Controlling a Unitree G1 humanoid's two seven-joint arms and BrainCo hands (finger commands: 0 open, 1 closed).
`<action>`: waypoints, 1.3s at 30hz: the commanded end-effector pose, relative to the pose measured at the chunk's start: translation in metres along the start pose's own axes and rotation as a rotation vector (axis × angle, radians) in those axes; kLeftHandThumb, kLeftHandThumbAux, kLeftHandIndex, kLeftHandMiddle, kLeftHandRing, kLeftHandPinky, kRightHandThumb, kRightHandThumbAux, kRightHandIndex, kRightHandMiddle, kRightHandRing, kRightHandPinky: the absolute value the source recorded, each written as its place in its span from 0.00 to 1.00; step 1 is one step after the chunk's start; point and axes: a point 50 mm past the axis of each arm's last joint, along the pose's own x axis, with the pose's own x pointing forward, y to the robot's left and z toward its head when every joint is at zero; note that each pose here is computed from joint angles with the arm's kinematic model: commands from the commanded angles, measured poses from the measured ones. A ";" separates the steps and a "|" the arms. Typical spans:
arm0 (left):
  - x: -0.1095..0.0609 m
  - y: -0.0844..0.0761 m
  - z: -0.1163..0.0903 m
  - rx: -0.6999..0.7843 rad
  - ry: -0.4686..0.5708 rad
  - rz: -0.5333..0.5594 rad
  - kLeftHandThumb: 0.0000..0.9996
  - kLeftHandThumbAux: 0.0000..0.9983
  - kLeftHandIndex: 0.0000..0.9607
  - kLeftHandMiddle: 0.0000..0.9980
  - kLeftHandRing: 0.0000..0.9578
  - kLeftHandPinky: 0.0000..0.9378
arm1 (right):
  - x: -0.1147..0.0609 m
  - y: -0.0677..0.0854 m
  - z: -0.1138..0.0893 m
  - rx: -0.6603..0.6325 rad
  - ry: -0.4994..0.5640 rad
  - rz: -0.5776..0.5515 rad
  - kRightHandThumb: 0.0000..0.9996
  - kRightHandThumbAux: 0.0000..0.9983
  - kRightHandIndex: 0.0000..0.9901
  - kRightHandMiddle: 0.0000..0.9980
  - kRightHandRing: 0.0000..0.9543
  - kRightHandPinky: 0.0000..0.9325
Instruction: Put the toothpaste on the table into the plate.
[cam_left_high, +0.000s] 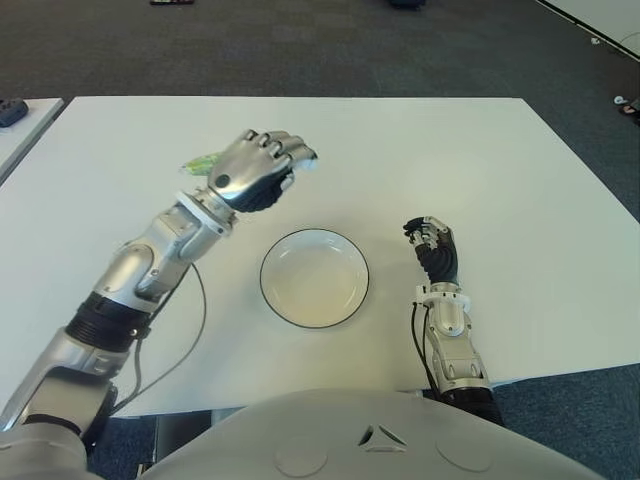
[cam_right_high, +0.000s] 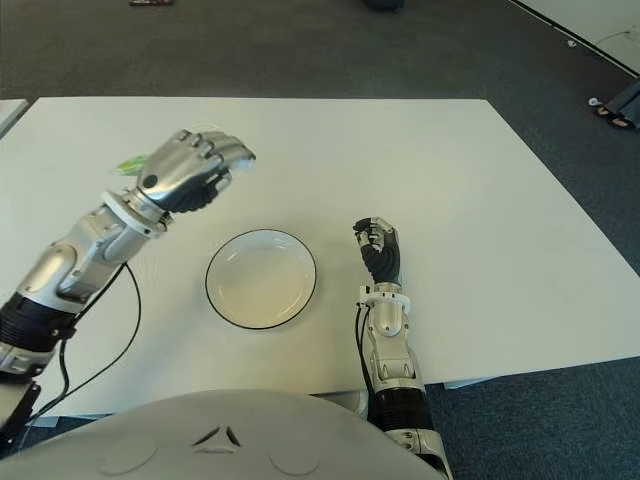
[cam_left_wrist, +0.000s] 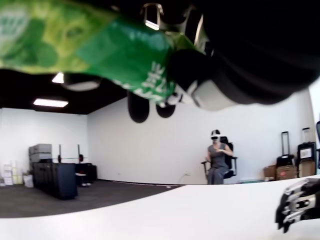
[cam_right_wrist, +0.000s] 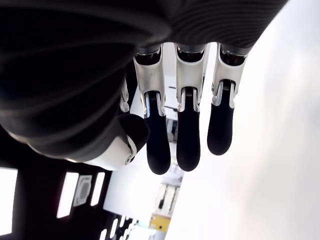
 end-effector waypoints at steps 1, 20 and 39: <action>0.006 -0.007 0.010 -0.034 -0.061 -0.043 0.85 0.67 0.41 0.55 0.89 0.91 | 0.001 0.002 0.001 0.010 -0.005 0.008 0.71 0.73 0.43 0.48 0.48 0.49; -0.003 -0.070 0.051 -0.139 -0.256 -0.224 0.85 0.67 0.41 0.56 0.90 0.93 | -0.004 0.003 0.008 0.005 -0.016 -0.011 0.71 0.73 0.42 0.48 0.48 0.48; -0.030 -0.111 0.058 -0.303 -0.245 -0.374 0.85 0.67 0.41 0.56 0.90 0.92 | -0.007 -0.001 0.005 -0.015 0.008 -0.012 0.71 0.73 0.42 0.48 0.48 0.49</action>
